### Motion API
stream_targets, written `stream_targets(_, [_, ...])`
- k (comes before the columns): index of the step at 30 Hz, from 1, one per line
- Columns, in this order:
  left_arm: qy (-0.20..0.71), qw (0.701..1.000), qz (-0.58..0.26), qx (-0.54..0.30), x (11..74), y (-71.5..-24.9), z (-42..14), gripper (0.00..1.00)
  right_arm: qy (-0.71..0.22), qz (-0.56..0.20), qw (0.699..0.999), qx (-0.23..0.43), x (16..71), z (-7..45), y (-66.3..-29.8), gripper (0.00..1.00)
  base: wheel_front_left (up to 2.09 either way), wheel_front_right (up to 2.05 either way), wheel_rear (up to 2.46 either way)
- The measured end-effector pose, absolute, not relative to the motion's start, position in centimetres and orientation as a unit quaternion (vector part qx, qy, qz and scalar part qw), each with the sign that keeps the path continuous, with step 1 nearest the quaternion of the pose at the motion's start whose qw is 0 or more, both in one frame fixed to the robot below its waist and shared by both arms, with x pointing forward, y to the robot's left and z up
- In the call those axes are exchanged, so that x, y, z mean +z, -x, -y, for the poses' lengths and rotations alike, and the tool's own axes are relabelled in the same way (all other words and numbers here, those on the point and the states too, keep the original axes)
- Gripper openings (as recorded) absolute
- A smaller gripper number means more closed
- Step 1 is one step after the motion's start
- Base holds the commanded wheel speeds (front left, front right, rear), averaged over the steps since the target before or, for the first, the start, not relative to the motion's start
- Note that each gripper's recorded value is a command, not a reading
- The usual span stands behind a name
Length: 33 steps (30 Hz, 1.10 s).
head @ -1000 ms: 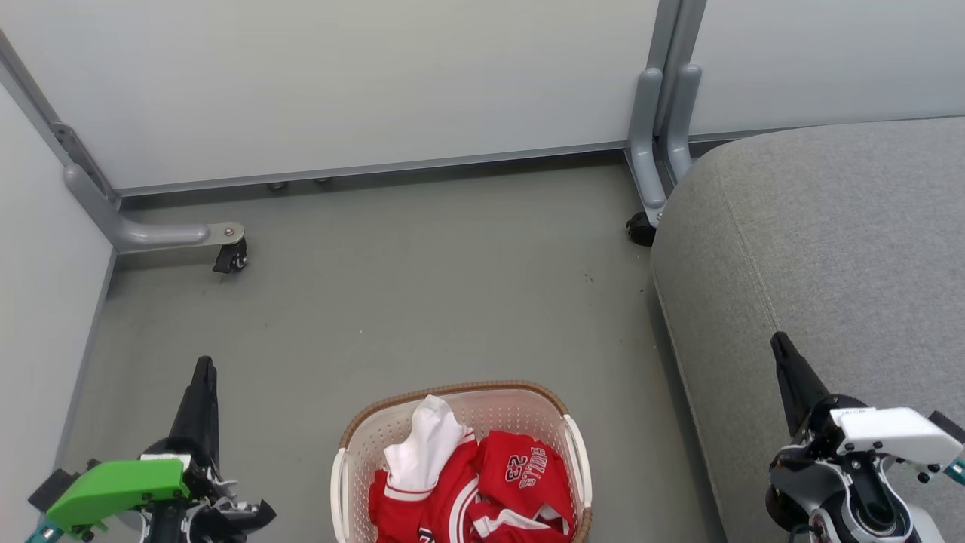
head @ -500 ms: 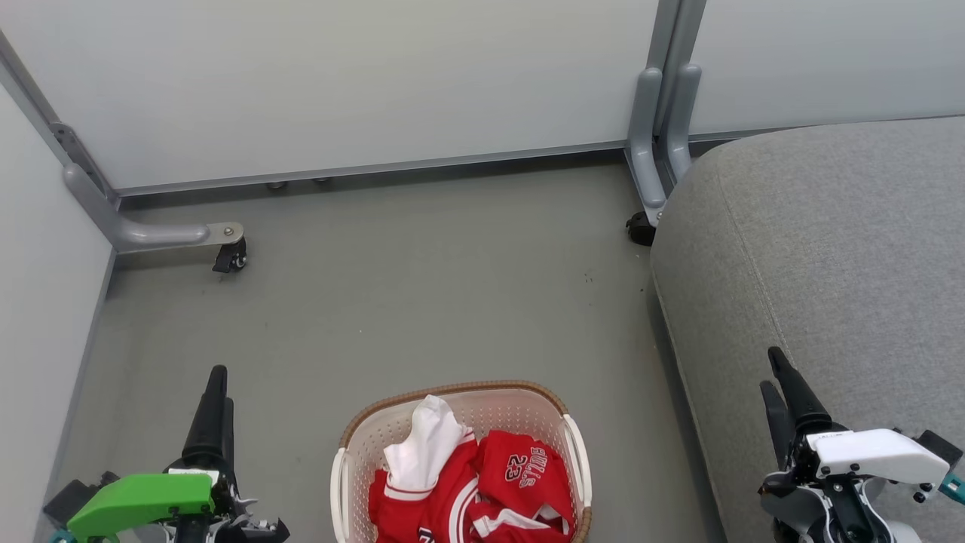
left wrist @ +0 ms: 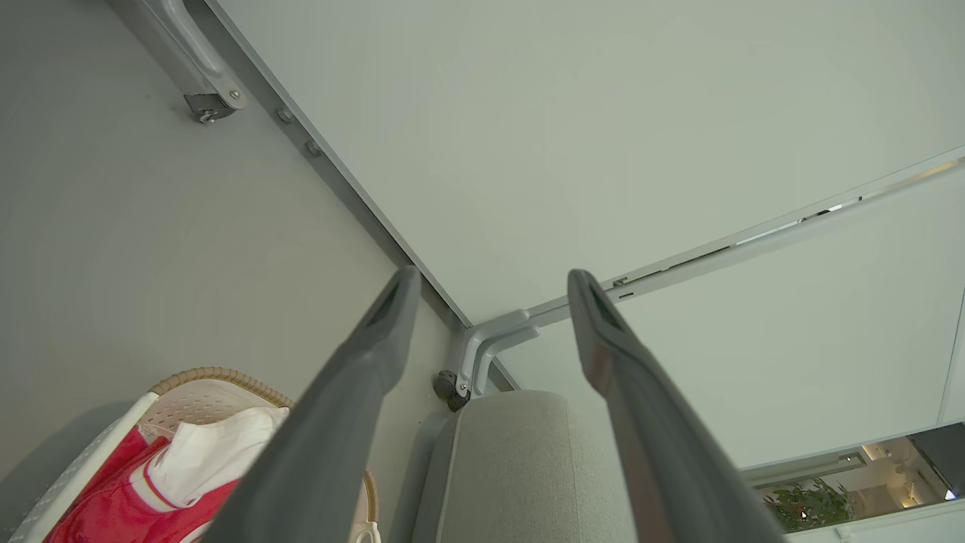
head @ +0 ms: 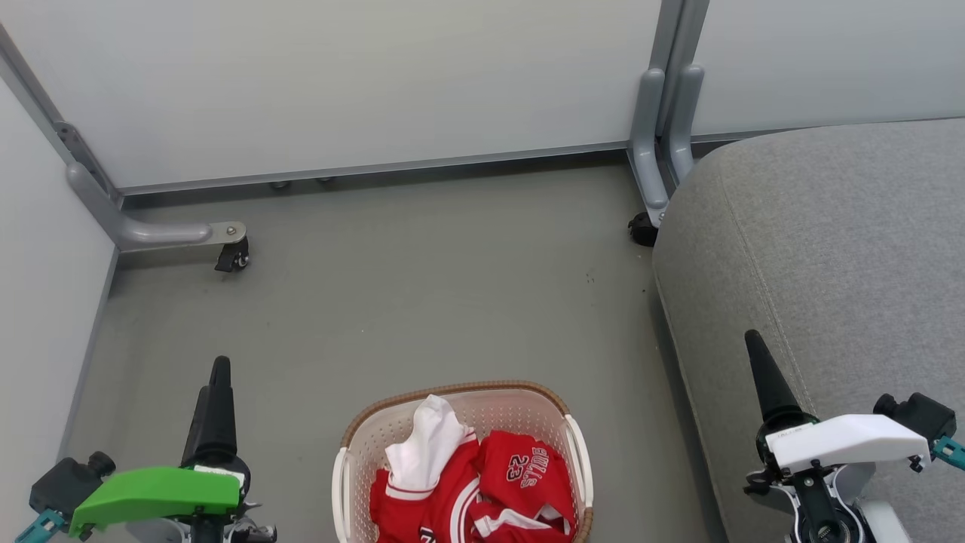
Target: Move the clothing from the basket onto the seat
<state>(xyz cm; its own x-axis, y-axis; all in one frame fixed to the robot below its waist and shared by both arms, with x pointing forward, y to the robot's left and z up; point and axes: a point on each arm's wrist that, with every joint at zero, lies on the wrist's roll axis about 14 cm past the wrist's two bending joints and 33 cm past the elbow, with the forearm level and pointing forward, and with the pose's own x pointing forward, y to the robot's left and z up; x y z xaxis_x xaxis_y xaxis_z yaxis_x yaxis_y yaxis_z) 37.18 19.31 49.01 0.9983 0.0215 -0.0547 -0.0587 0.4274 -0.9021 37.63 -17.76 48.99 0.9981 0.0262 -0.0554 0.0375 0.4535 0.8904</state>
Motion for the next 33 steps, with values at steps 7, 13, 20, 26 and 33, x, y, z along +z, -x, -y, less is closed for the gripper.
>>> stream_targets(7, [0.47,0.882,-0.016,0.011,49.6,-37.0,-18.5,1.0,-0.455,-0.026,0.89,0.025,49.9,16.5,-37.7,1.0,0.0,0.0,0.0])
stream_targets(13, [0.413,0.911,-0.012,0.002,50.1,-36.9,-17.8,1.0,-0.401,-0.025,0.915,0.042,50.1,15.5,-37.4,1.0,0.0,0.0,0.0])
stream_targets(20, [0.361,0.933,-0.005,-0.014,50.7,-36.8,-16.9,1.0,-0.352,-0.019,0.934,0.061,50.5,14.6,-37.5,1.0,0.0,0.0,0.0])
stream_targets(26, [0.323,0.946,-0.002,-0.019,50.8,-36.5,-16.7,1.0,-0.314,-0.006,0.947,0.073,51.1,14.2,-37.5,1.0,0.0,0.0,0.0])
stream_targets(33, [0.28,0.96,0.009,-0.027,51.3,-36.3,-16.3,1.0,-0.275,0.008,0.958,0.085,51.8,13.6,-37.4,1.0,0.0,0.0,0.0])
